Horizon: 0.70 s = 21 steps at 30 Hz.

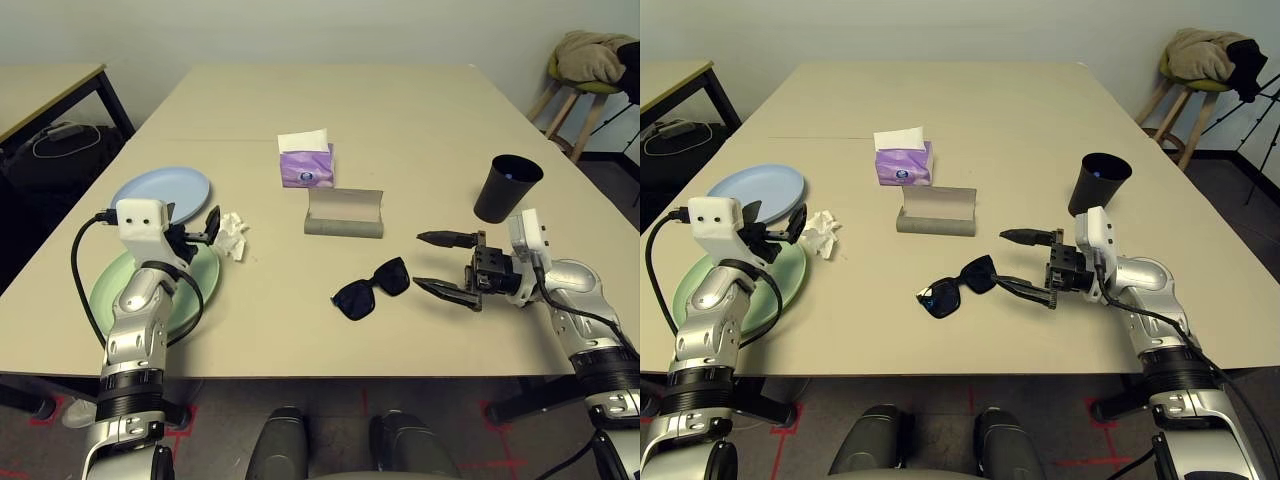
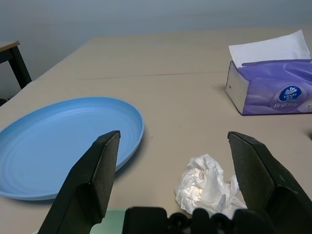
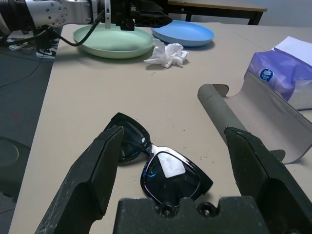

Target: Organize and tidy the items on the table.

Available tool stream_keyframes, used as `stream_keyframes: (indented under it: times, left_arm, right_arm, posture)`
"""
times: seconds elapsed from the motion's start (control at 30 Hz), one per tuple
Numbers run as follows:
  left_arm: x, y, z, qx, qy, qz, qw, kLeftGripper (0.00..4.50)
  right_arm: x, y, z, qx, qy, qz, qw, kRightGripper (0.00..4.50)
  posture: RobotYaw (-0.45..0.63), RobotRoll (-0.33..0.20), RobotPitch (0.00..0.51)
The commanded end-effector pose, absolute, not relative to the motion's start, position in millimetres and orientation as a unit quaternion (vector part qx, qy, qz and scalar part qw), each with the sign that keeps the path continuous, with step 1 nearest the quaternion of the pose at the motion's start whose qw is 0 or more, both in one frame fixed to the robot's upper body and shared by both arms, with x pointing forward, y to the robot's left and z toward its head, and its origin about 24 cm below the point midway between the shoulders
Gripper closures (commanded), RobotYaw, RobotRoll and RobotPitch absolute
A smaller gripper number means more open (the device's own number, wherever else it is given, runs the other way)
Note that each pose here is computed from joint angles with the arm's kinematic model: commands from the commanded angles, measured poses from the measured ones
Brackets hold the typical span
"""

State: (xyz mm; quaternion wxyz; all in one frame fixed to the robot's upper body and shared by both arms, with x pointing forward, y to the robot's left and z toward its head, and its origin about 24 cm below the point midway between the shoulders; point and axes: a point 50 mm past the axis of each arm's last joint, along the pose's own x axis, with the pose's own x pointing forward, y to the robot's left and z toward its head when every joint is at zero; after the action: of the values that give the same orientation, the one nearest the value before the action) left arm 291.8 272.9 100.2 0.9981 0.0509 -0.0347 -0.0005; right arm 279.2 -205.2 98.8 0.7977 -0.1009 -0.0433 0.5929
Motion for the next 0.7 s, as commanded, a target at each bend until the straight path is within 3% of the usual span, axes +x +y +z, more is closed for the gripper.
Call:
stream_keyframes:
  times: [0.03,0.3,0.5,0.7]
  left_arm:
    - [290.8,268.5,99.6,0.043,-0.028,-0.008,0.999,0.00]
    - [292.4,268.2,109.9,0.014,0.002,-0.022,1.000,0.00]
    - [298.9,278.6,133.2,0.015,0.025,-0.002,1.000,0.00]
    - [296.5,300.0,139.0,0.003,0.118,0.050,0.992,0.00]
  right_arm:
    - [281.7,-201.9,100.8,-0.101,-0.048,0.597,0.794,0.02]
    - [285.5,-194.6,104.9,-0.095,-0.048,0.602,0.791,0.02]
    - [284.7,-192.5,103.6,-0.094,-0.046,0.605,0.789,0.02]
    - [286.1,-188.3,108.6,-0.096,-0.051,0.605,0.789,0.02]
  posture:
    - [0.21,0.000,0.049]
    - [0.22,0.000,0.054]
    - [0.23,0.000,0.058]
    - [0.23,0.000,0.060]
